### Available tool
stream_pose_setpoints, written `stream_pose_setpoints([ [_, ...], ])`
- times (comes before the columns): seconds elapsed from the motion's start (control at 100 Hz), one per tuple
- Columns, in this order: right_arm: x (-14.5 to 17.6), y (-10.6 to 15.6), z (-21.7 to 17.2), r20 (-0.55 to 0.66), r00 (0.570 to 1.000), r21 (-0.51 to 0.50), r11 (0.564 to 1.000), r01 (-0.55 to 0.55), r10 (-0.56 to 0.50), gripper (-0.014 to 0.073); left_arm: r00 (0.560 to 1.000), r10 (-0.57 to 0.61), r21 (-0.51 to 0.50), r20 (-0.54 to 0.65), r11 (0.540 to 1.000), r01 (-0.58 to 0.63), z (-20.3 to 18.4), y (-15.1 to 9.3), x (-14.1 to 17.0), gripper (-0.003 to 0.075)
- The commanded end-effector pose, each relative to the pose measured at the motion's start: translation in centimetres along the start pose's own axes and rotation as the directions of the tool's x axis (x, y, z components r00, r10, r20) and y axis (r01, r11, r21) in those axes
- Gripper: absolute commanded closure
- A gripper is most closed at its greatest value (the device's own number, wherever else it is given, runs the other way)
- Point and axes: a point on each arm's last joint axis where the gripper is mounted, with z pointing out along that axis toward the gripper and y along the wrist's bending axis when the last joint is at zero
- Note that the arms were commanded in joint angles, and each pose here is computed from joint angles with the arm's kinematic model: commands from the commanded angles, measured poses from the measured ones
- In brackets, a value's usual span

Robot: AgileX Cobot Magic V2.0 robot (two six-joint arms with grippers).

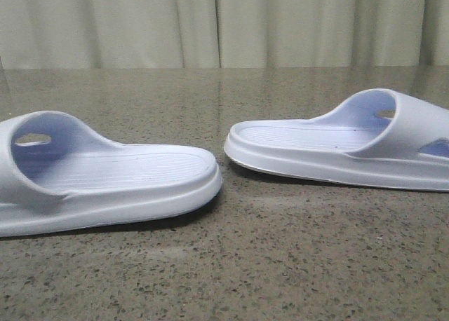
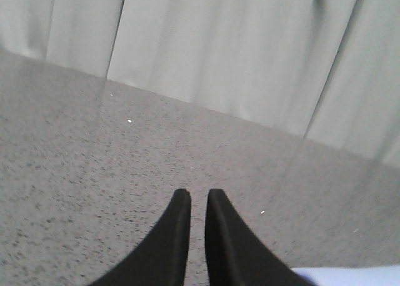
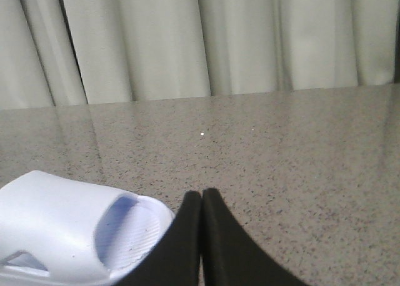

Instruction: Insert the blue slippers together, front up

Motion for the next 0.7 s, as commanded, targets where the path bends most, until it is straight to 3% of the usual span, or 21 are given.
stream_pose_setpoints([
  [0.0, -1.7, 0.1, -0.4, 0.099, 0.993, -0.008, 0.998, -0.068, 0.068, 0.0701, 0.973, -0.213, 0.031, 0.093, 0.977, 0.211, -0.3, -0.2, -1.1, 0.0705],
  [0.15, -4.5, 0.3, -1.0, 0.083, 0.992, -0.014, 0.995, -0.099, 0.1, 0.0701, 0.951, -0.308, 0.103, 0.016, 0.947, 0.305, -0.7, -1.6, -2.3, 0.0705],
  [0.35, -9.4, 0.7, -1.4, 0.018, 0.991, -0.023, 0.991, -0.132, 0.133, 0.0701, 0.899, -0.436, 0.199, 0.026, 0.884, 0.423, -1.4, -3.6, -6.3, 0.0705],
  [0.59, -14.2, 1.6, 0.2, -0.057, 0.958, -0.072, 0.956, -0.284, 0.281, 0.0698, 0.898, -0.402, 0.193, -0.179, 0.88, 0.433, 0.3, -5.9, -8.6, 0.0705],
  [0.69, -14.5, 1.7, 0.9, -0.082, 0.948, -0.073, 0.947, -0.312, 0.307, 0.0635, 0.881, -0.405, 0.165, -0.242, 0.878, 0.449, 1.3, -6.2, -8.6, 0.0704],
])
